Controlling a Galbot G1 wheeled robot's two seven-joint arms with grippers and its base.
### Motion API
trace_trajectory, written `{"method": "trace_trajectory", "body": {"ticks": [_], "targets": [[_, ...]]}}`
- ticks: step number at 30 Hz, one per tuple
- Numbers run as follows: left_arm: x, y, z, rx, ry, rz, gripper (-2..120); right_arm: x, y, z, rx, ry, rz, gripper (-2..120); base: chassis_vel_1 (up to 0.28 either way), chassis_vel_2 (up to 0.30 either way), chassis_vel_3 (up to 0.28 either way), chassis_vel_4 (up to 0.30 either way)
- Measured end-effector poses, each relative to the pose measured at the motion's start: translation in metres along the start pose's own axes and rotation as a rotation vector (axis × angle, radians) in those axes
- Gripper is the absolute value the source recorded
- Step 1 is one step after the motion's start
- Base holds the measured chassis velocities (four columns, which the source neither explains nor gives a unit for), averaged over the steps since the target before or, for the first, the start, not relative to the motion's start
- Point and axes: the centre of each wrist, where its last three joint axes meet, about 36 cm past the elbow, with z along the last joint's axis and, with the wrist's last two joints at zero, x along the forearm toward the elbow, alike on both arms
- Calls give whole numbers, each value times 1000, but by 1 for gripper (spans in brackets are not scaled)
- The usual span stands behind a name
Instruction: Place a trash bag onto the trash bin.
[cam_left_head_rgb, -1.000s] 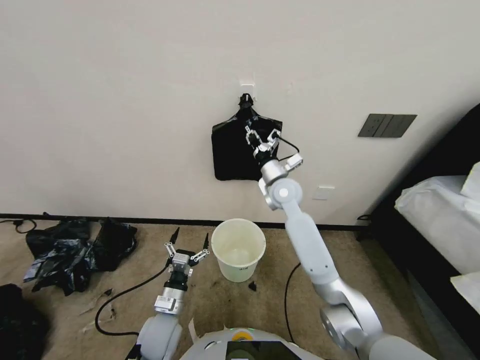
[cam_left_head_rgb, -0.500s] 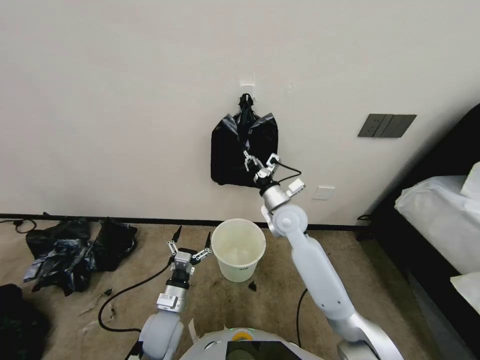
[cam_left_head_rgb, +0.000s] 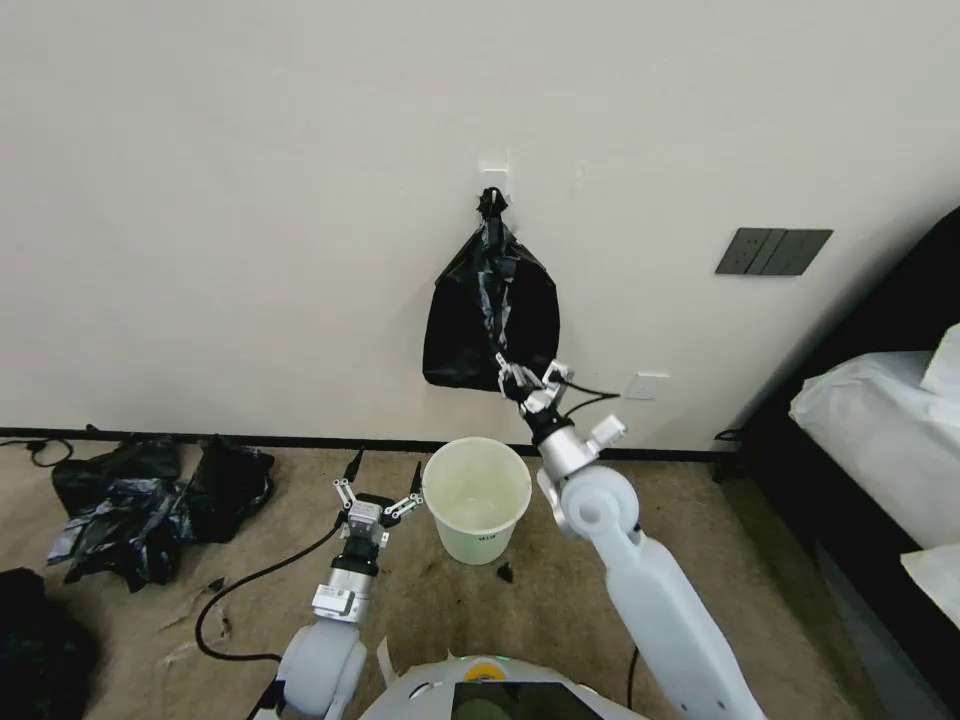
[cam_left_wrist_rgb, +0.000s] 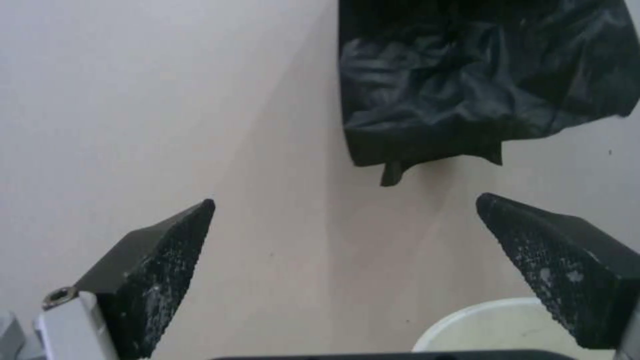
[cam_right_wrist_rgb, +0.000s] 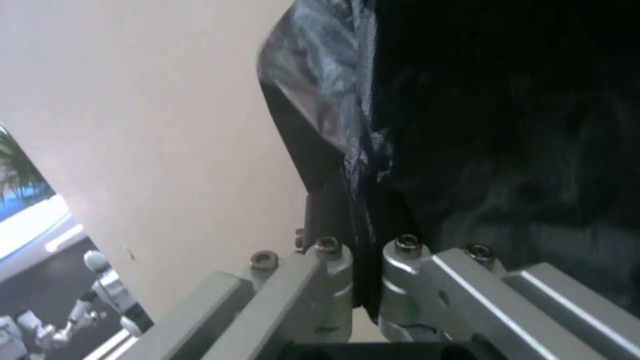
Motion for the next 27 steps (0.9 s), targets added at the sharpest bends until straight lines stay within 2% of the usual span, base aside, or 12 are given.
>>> {"method": "trace_trajectory", "body": {"ticks": [7,10,19,27], "targets": [[0,-2,-2,7,-4,4,100,21,8,5,31,29,0,0,0,0,0,0],[-1,-5,-4,12,-10,6,100,39,9,10,88,63,-2,0,0,0,0,0],[0,-4,-3,9,-6,4,100,54,8,20,170,98,-13,0,0,0,0,0],[1,-3,1,10,-5,2,100,71,8,43,259,138,-10,0,0,0,0,0]]}}
